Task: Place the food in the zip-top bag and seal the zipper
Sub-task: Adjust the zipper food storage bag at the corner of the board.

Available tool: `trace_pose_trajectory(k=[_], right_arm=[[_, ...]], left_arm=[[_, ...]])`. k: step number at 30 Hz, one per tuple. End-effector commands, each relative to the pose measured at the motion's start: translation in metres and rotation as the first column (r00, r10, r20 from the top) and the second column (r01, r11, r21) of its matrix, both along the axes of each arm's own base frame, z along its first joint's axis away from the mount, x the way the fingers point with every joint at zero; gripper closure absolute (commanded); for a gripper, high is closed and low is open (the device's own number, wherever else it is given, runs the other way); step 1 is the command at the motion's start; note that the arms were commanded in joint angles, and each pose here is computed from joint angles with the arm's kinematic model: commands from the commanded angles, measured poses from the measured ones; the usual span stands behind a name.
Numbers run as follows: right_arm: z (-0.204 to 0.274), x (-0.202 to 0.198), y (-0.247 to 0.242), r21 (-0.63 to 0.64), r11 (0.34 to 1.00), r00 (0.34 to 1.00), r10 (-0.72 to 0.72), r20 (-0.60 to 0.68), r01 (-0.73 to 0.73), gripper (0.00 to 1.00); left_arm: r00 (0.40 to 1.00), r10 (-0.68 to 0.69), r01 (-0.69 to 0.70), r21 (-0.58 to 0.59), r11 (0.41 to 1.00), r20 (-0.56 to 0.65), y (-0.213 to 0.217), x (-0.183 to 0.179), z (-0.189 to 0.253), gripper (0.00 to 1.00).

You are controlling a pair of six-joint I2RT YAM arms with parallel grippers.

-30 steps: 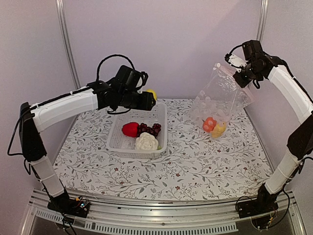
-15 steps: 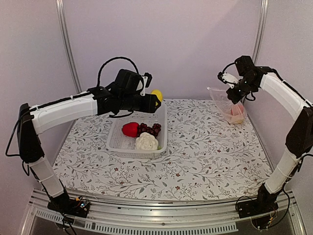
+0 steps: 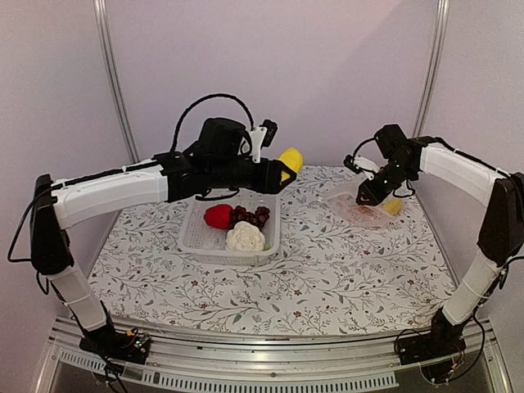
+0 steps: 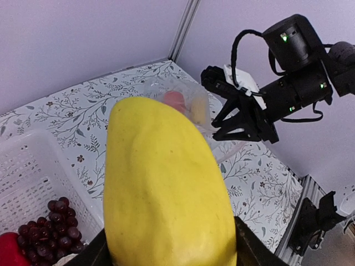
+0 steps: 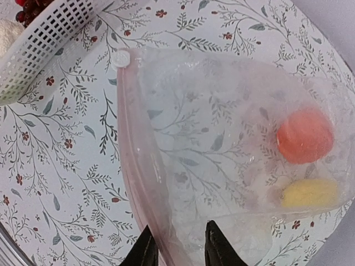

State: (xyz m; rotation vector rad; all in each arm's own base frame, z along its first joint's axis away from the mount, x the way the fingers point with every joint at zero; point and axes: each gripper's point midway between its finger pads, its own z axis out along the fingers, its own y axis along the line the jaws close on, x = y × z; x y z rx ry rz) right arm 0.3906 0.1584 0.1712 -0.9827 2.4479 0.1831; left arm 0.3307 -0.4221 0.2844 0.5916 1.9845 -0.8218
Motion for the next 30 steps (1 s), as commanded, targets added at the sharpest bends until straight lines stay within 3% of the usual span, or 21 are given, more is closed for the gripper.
trace_pose_trajectory(k=[1,5,11,21,30], right_arm=[[-0.019,-0.022,0.003,0.011,0.999,0.999,0.051,0.016,-0.051,0.67],[-0.033,-0.034,-0.003,-0.058,0.997,0.994,0.064,0.091,-0.059,0.59],[-0.035,-0.037,-0.015,-0.13,0.991,0.979,0.048,0.196,-0.022,0.61],[-0.063,-0.057,0.01,-0.22,0.969,0.965,0.159,0.208,-0.112,0.49],[-0.074,-0.033,0.0,-0.376,0.927,0.943,0.136,0.304,-0.012,0.48]], left_arm=[[1.0,-0.014,0.014,-0.013,1.0,0.011,-0.002,-0.003,-0.003,0.54],[1.0,-0.007,0.007,-0.015,1.0,0.003,-0.001,-0.003,-0.006,0.54],[1.0,0.002,-0.003,-0.025,1.0,-0.013,-0.002,-0.003,-0.013,0.54],[1.0,0.02,-0.021,-0.034,0.999,-0.016,0.001,-0.007,-0.012,0.54],[0.999,0.026,-0.027,-0.031,0.999,-0.032,0.001,-0.007,-0.018,0.54]])
